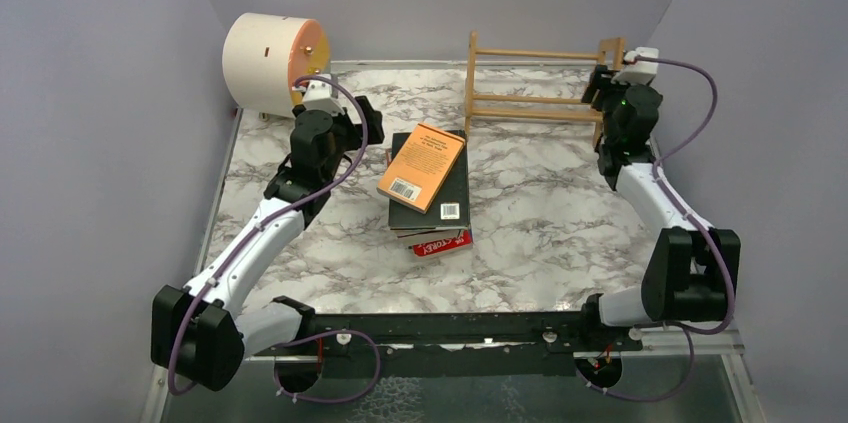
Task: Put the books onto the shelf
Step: Move the shelf to the center of the board, then pick up the book from the center of the board.
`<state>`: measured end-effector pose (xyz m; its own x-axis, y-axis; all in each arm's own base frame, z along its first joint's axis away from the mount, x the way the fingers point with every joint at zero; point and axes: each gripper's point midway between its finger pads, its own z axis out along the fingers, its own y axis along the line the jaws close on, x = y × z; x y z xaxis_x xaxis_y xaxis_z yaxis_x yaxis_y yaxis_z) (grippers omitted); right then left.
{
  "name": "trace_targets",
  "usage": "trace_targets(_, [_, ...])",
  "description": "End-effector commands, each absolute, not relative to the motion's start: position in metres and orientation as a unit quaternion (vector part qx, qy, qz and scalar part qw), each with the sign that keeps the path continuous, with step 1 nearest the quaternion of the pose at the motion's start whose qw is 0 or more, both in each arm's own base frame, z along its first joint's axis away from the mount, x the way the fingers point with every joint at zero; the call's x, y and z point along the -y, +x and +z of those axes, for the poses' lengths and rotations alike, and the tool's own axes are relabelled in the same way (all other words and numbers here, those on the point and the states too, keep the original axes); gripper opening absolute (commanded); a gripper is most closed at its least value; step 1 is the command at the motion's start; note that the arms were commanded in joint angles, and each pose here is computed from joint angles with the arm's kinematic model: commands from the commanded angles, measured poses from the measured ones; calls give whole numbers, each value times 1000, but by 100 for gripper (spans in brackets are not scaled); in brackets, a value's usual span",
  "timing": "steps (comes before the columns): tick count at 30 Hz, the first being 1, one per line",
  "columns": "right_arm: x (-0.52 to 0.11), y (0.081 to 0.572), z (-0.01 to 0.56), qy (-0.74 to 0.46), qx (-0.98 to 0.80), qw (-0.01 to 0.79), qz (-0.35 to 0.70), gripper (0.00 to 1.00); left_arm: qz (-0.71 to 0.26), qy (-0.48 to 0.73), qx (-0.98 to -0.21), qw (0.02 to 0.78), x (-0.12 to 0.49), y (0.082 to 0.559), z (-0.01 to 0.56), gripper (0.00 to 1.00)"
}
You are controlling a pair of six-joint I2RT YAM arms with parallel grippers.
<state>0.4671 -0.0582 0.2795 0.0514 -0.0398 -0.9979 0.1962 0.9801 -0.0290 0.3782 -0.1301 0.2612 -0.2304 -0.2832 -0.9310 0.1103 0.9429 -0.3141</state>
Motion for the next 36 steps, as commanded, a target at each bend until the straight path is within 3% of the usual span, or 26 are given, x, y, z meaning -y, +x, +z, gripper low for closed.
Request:
trace_targets(1, [22,464,274,58,-736,670,-80,58,-170,-79,-739,647,125,373,286,99])
trace_targets(10, [-105,413,286,-8,-765,602,230,65,-198,-61,-741,639,130,354,306,99])
trace_targets(18, [-165,363,280,-61,-784,549,284,68,-205,-29,-775,597,141,345,292,99])
trace_targets(19, [-171,356,280,-68,-783,542,296,86,-207,-24,-777,594,142,345,292,99])
trace_targets(20, [-178,350,281,-76,-782,538,307,98,-208,-20,-779,591,143,344,291,97])
trace_targets(21, [-185,344,283,-88,-777,535,320,100,-209,-16,-780,590,145,343,290,95])
trace_targets(26, [-204,316,305,-121,-709,564,405,100,-232,-2,-770,595,149,333,295,82])
trace_targets(27, [-206,312,306,-118,-704,563,417,100,-239,3,-765,598,151,330,298,85])
trace_targets(28, [-209,309,307,-119,-702,556,429,100,-242,4,-763,599,151,328,299,96])
trace_targets(29, [-213,306,307,-129,-702,544,440,100,-244,4,-763,599,151,326,300,99])
trace_targets(36, [-223,297,300,-133,-713,500,473,99,-271,21,-780,564,164,319,293,99])
